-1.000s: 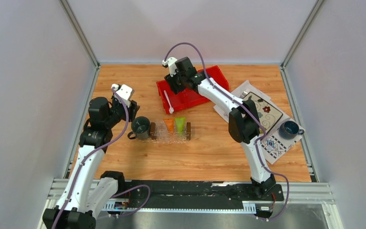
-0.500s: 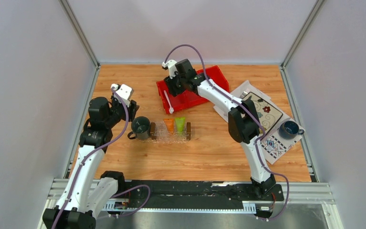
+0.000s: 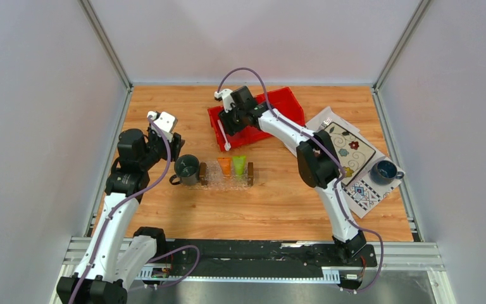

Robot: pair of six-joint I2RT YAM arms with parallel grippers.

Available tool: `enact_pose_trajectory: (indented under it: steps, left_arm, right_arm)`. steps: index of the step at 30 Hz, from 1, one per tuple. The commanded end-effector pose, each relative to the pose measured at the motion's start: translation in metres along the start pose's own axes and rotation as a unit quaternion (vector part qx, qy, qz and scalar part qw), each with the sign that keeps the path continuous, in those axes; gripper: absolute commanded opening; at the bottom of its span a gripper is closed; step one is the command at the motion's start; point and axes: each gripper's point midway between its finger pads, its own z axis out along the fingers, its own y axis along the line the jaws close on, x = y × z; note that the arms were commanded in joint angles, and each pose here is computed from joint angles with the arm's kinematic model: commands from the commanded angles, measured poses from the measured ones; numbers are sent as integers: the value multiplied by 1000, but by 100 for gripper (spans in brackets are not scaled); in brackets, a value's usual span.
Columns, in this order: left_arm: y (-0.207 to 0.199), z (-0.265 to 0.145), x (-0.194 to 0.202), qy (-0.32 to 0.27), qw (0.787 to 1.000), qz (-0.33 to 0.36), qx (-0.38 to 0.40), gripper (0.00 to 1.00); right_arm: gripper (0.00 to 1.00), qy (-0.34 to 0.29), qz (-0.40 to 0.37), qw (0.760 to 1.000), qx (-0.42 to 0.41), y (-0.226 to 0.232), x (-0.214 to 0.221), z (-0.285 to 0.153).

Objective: Prepare toiletry sets of a toothbrush and toothpaste on the tray

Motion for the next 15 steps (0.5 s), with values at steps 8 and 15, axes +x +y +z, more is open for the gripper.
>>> enact_pose_trajectory:
  steps: [8, 15]
  left_arm:
    - [3, 0, -3, -11, 1000, 3, -5, 57]
    - [2, 1, -2, -9, 1000, 3, -4, 57]
  right_arm:
    - [48, 14, 0, 1000, -17, 13, 11, 14]
    - [49, 27, 3, 1000, -15, 11, 21, 21]
